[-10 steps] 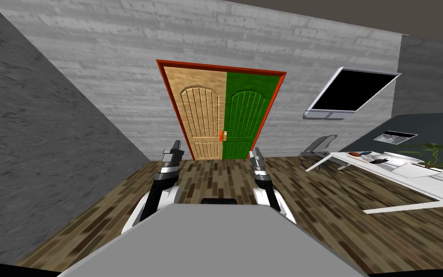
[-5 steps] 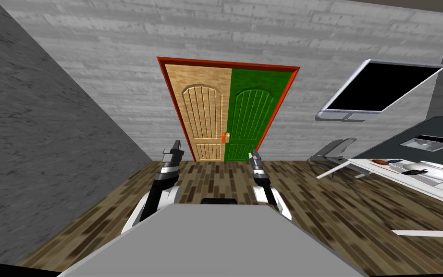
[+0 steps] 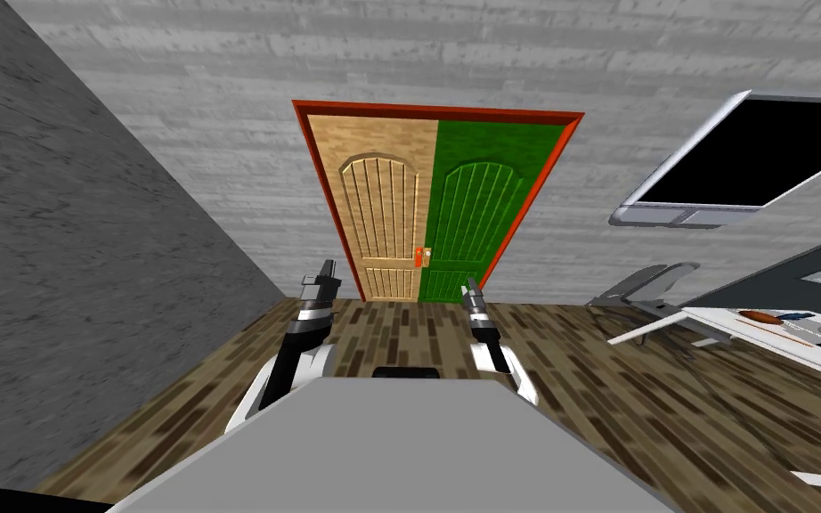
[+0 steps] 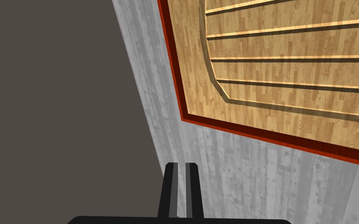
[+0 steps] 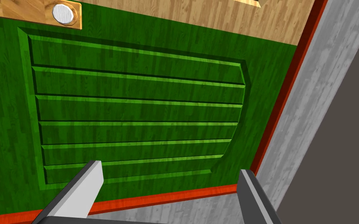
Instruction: Pull the door open
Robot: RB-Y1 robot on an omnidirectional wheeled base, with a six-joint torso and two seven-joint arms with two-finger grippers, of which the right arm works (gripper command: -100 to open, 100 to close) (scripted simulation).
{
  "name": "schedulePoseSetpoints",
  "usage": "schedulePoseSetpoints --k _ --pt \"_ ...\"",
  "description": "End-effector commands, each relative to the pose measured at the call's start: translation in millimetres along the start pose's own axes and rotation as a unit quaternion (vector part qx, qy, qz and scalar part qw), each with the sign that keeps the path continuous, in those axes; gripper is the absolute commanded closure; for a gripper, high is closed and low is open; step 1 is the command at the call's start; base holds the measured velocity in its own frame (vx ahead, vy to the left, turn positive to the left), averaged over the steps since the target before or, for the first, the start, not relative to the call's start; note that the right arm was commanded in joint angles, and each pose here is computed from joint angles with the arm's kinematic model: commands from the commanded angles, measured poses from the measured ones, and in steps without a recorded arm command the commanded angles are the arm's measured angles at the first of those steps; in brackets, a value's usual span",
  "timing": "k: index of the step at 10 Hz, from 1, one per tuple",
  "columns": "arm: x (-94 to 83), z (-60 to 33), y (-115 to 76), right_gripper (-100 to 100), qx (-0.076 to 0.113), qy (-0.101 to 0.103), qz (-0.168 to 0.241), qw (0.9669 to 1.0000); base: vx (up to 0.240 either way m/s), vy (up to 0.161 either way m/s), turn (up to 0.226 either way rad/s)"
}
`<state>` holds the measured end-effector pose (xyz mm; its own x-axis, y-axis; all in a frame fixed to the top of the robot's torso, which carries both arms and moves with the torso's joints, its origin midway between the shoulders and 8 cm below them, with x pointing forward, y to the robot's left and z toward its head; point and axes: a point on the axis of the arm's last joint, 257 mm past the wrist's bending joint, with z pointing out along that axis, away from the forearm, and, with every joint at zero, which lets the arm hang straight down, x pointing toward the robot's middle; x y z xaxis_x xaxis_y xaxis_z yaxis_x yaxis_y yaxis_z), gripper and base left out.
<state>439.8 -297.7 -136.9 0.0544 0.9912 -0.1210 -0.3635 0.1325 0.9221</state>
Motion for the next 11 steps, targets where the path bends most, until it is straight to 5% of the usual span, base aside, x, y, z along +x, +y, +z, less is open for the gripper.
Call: schedulePoseSetpoints --k 1,11 --pt "-3.6 0.5 -11.4 -100 0.012 -0.003 0.000 0.9999 0.092 0.015 0.027" --pt "-33.6 1.0 -94.3 -100 0.101 -0.032 0.010 0.9943 0.141 0.019 0.073"
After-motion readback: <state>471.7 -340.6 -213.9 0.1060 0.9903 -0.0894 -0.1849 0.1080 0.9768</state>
